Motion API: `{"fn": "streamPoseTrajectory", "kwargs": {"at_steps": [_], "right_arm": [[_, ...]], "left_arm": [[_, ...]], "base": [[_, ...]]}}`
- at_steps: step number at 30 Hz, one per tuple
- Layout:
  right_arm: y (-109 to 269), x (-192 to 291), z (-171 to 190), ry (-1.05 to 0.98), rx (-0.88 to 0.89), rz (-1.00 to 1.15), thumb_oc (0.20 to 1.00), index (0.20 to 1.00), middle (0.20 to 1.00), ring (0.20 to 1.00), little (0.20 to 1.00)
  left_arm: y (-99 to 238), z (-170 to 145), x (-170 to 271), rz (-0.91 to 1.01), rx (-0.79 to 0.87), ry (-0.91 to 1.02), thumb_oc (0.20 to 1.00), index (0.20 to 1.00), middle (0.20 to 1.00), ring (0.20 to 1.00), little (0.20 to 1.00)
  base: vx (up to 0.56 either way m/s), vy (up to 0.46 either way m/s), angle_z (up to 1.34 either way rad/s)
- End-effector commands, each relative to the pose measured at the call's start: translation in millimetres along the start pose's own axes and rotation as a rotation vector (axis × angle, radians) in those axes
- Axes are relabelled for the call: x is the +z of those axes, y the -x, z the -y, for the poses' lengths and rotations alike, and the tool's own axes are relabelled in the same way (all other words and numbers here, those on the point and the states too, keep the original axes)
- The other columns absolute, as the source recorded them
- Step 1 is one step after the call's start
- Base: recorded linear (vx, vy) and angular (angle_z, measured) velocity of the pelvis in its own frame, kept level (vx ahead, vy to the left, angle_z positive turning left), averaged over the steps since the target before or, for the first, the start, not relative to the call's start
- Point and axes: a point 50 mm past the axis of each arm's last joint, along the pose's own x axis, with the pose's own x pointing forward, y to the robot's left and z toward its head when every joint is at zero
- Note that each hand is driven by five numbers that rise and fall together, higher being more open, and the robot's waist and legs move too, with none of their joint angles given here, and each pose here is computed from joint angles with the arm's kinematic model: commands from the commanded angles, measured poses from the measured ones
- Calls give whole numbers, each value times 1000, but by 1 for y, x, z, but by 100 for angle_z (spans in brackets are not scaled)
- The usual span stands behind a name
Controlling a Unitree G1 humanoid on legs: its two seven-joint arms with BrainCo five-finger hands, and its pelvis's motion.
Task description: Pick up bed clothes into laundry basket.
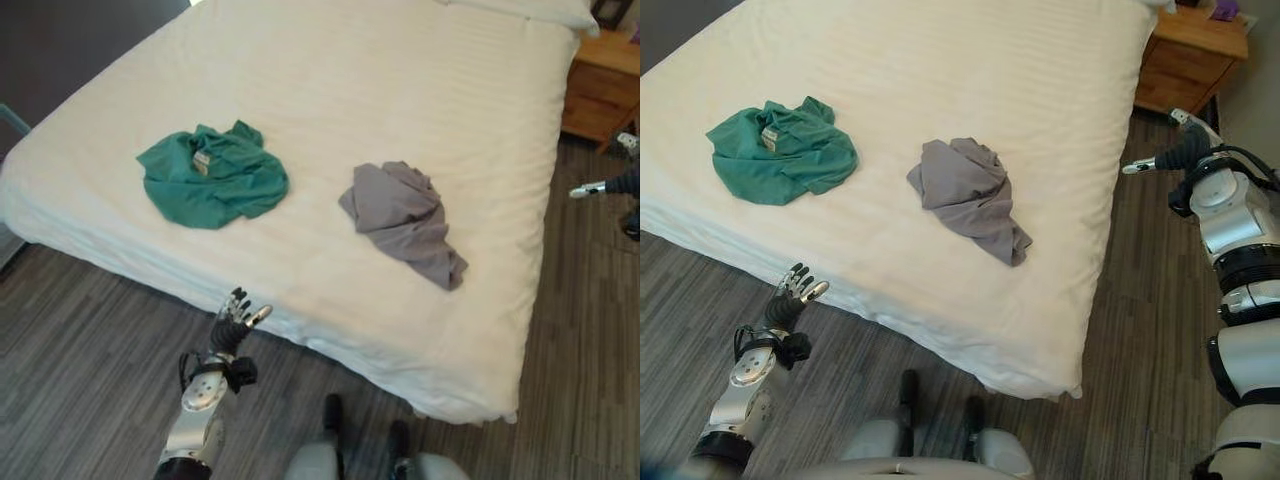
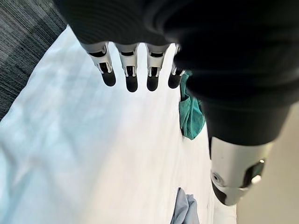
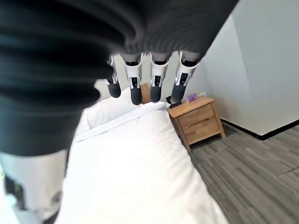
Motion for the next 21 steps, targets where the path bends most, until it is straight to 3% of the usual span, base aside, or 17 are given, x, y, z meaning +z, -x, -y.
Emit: {"fn": "streamPoseTrajectory", "kwargs": {"at_steps": [1,11,15,21], "right_arm": [[0,29,0,-50,-56,123,1000,1000,1000,1000,1000],[28,64,-29,-66,16,370,1000,1000,1000,1000,1000],[46,92,-34,97,10,527,1000,1000,1000,1000,1000],[38,90,-40,23,22,475,1000,1000,1000,1000,1000]], "left_arm": [[-3,-20,26,108,61,-26,1000,1000,1000,1000,1000],[-1,-23,15,68,93,-2,1000,1000,1000,1000,1000],[2,-26,12,58,105,-9,1000,1000,1000,1000,1000],[6,-31,5,29,120,-11,1000,1000,1000,1000,1000]], "base": [[22,10,5],[29,2,0],[0,0,0],[-1,-3,1]]}}
